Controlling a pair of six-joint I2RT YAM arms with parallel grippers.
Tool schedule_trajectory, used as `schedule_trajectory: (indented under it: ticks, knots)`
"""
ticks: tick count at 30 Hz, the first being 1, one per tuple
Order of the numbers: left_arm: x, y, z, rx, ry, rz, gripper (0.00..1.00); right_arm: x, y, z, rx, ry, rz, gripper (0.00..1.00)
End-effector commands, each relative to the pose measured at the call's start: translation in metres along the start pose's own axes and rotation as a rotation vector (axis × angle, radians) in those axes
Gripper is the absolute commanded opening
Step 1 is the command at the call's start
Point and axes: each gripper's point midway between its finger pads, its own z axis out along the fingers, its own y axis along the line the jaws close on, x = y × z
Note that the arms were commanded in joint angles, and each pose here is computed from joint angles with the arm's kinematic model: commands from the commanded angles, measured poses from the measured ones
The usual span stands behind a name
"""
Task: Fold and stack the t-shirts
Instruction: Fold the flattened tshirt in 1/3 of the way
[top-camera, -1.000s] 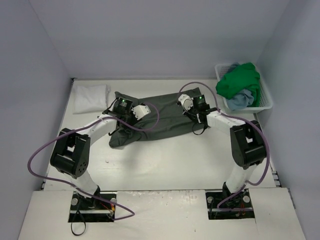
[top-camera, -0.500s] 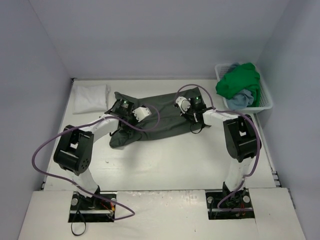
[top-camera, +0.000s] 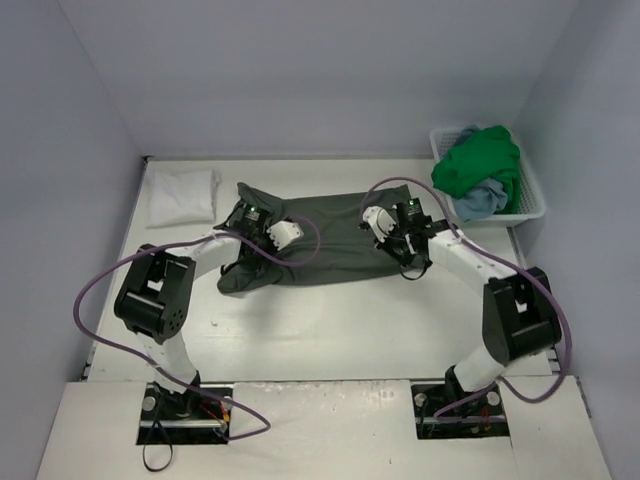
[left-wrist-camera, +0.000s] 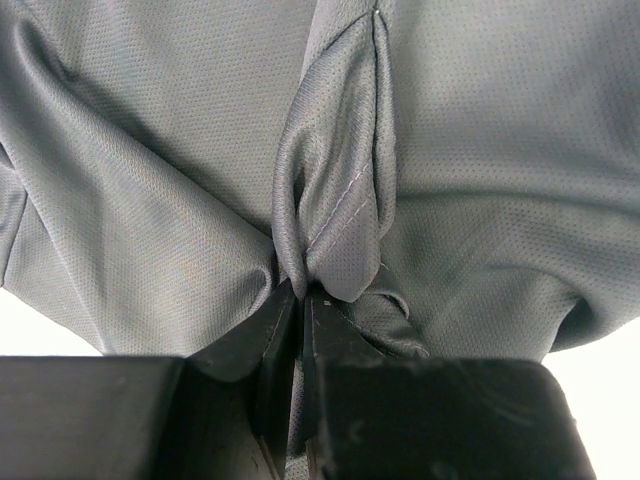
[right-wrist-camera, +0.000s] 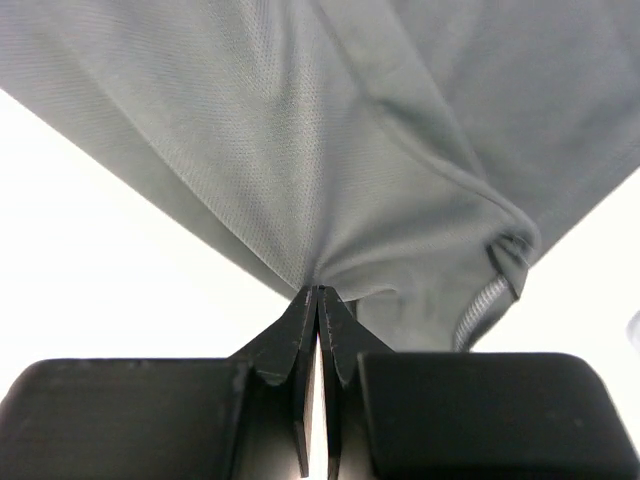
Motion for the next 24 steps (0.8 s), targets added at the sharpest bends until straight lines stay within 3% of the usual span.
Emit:
schedule_trajectory:
  ticks: [1, 9, 24]
  knots:
    - [0.032, -0.04, -0.008, 0.151, 0.087, -0.003, 0.03, -0.002, 0.014, -0.029, -0.045, -0.023, -0.027, 0.0]
    - [0.034, -0.049, -0.046, 0.165, 0.068, 0.02, 0.02, 0.006, 0.027, -0.035, -0.068, -0.026, -0.032, 0.0]
    - [0.038, -0.055, -0.041, 0.191, 0.076, 0.021, 0.03, -0.002, 0.018, 0.006, -0.082, -0.004, -0.001, 0.0]
